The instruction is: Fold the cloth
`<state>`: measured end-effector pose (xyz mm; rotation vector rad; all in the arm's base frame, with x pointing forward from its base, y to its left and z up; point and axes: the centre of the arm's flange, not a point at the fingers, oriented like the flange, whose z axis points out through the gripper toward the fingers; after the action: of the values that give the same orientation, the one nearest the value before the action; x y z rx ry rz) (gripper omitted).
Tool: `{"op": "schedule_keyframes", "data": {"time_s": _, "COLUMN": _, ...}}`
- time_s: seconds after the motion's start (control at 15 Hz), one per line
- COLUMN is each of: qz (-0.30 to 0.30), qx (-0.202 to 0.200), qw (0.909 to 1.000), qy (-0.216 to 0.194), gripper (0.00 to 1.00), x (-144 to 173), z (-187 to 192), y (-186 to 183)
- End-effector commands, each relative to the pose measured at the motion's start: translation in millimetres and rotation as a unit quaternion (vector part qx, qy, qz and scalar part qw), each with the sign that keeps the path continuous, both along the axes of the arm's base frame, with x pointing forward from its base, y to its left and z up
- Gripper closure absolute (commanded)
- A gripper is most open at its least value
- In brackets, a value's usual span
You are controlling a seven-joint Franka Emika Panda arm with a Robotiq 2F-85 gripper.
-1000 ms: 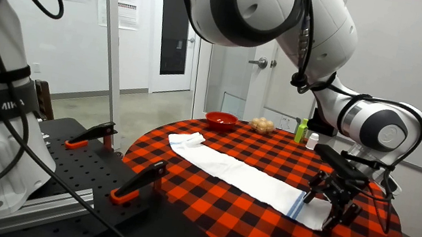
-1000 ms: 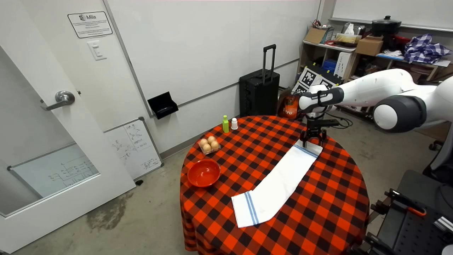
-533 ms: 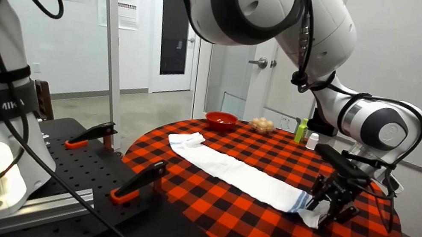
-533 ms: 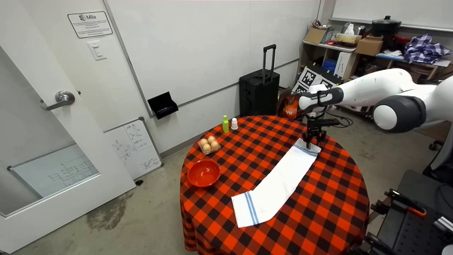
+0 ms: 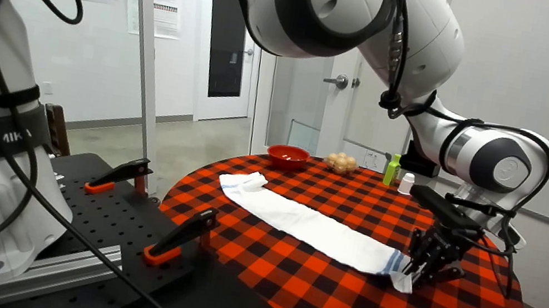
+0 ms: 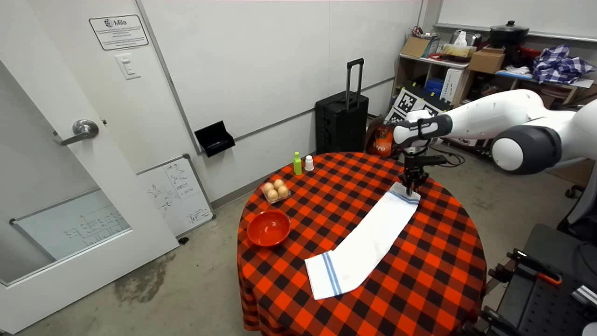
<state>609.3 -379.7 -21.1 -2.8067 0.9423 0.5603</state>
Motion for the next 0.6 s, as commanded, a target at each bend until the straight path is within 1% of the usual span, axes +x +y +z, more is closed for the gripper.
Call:
{"op": "schedule_keyframes", "data": {"time_s": 0.0, "qz": -0.004, "qx": -0.021, "qw": 0.9998, "qy": 0.007, "gripper": 0.42, "x": 5.9, "z": -5.4, "y": -5.0}}
{"op": "schedule_keyframes", "data": {"time_s": 0.2, "qz": -0.011, "qx": -0.032, "qw": 0.9994, "qy": 0.012, "gripper": 0.22, "x": 3.7, "z": -4.9, "y": -13.6}}
{"op": "schedule_keyframes", "data": {"time_s": 0.27, "qz": -0.014, "qx": -0.035, "qw": 0.9992, "qy": 0.014, "gripper": 0.13, "x": 2.6, "z": -4.8, "y": -16.5}}
{"op": "schedule_keyframes", "data": {"time_s": 0.4, "qz": -0.022, "qx": -0.038, "qw": 0.9989, "qy": 0.016, "gripper": 0.09, "x": 0.5, "z": -4.7, "y": -22.4}}
{"op": "schedule_keyframes", "data": {"time_s": 0.53, "qz": -0.033, "qx": -0.037, "qw": 0.9986, "qy": 0.017, "gripper": 0.11, "x": -1.3, "z": -5.0, "y": -27.2}}
